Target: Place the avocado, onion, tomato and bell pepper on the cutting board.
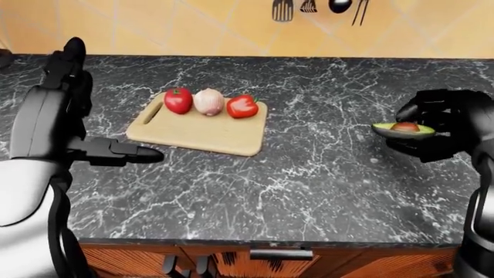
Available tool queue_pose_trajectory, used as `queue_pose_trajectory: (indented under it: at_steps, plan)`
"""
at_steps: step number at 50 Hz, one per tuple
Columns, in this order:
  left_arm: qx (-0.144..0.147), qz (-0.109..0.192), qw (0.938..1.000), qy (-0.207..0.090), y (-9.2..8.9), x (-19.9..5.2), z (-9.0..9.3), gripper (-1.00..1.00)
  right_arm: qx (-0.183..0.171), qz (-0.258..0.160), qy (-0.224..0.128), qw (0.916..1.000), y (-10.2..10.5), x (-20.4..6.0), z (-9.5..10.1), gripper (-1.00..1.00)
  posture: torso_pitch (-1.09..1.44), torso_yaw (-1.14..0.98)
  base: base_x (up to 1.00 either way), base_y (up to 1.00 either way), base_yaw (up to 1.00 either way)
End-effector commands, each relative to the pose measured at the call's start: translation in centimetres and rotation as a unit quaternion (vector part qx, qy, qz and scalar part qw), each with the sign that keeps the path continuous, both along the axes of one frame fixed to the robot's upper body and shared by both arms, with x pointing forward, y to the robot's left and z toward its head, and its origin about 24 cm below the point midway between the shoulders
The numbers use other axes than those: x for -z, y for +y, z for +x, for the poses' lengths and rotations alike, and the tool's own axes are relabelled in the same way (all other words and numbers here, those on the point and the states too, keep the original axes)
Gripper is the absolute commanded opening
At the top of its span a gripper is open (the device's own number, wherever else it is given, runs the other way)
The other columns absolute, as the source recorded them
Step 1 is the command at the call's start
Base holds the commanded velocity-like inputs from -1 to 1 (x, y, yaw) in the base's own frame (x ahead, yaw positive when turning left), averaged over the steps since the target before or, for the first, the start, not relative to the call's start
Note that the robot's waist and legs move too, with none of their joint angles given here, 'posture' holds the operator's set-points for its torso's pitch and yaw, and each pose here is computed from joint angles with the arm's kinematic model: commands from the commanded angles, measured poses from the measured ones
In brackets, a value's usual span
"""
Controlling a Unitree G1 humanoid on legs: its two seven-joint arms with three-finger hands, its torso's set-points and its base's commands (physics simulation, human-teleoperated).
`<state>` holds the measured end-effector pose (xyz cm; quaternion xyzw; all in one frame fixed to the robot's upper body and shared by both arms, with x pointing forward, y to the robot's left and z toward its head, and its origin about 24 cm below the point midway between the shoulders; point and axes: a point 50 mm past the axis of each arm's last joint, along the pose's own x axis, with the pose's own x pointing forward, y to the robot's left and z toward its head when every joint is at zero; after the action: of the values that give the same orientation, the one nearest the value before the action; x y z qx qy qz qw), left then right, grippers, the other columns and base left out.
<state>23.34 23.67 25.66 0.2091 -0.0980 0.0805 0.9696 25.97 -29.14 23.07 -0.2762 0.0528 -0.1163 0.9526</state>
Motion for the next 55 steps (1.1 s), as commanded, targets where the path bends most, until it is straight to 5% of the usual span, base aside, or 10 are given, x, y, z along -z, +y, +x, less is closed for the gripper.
queue_pose_trajectory:
  at_steps: [1,10,22,36,48,52,55]
  plan:
    - [-0.005,0.015,0.9993,-0.034,0.0,-1.1,-0.5,1.00,-0.005,-0.021,-0.041,0.9989,0.6,-2.2,-0.3,-0.62,0.00,0.13,0.00,0.00,0.00]
    - [-0.007,0.014,0.9994,-0.032,0.0,-0.9,-0.6,1.00,-0.071,-0.041,-0.079,0.9935,4.9,-5.7,0.4,-0.62,0.00,0.13,0.00,0.00,0.00]
    - [-0.007,0.017,0.9993,-0.033,0.0,-1.1,-1.0,1.00,-0.165,-0.104,-0.132,0.9719,11.3,-10.1,1.2,-0.62,0.00,0.13,0.00,0.00,0.00]
    - [-0.007,0.008,0.9994,-0.033,-0.1,-1.5,-0.6,1.00,-0.205,-0.118,-0.149,0.9600,14.1,-11.4,1.3,-0.62,0.00,0.13,0.00,0.00,0.00]
    - [-0.006,0.010,0.9993,-0.034,-0.1,-1.3,-0.7,1.00,-0.243,-0.145,-0.165,0.9448,15.9,-16.3,1.5,-0.62,0.00,0.13,0.00,0.00,0.00]
    - [-0.006,0.010,0.9993,-0.034,-0.1,-1.3,-0.8,1.00,-0.259,-0.166,-0.161,0.9377,16.8,-16.7,2.8,-0.62,0.00,0.13,0.00,0.00,0.00]
    - [-0.005,0.011,0.9994,-0.033,-0.2,-1.2,-0.8,1.00,-0.290,-0.205,-0.155,0.9220,18.2,-16.8,4.1,-0.62,0.00,0.13,0.00,0.00,0.00]
